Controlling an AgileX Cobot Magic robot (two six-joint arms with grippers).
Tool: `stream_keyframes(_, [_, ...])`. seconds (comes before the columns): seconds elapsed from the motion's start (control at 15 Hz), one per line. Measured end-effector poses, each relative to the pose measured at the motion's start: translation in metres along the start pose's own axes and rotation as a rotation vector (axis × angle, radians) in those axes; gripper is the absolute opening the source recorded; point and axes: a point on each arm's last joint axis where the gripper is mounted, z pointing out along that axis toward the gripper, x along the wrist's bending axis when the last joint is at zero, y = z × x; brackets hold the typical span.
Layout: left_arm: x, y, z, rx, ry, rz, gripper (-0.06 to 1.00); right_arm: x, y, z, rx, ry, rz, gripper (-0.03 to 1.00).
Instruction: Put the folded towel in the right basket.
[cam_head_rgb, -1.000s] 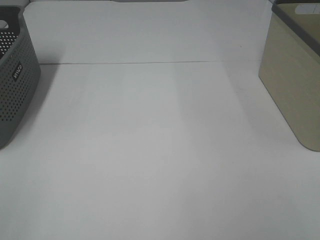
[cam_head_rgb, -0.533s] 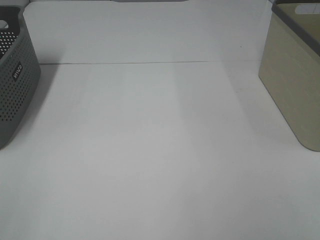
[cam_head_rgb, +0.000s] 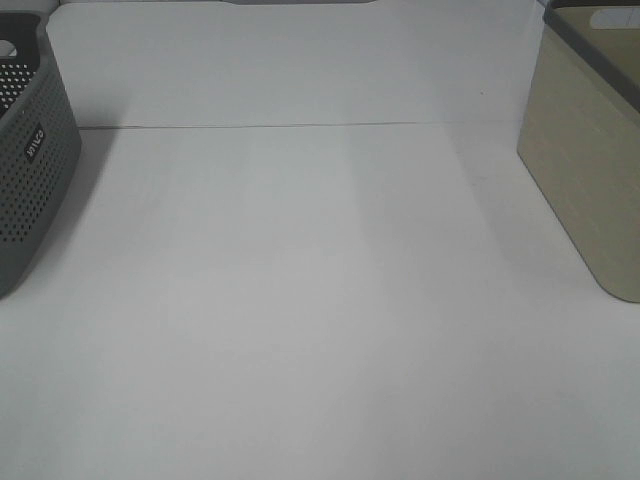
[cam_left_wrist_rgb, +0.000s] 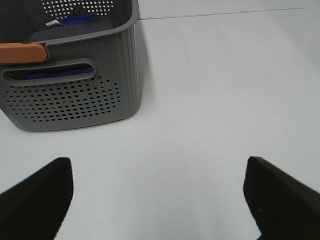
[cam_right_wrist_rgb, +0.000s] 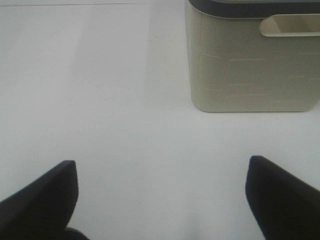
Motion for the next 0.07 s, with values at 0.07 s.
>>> stream_keyframes(0.07, [0.0000,0.0000,0.0000,0.000,0.000,0.000,0.88,0.0000,0.0000,0.0000,0.000,0.000,0.000,0.85])
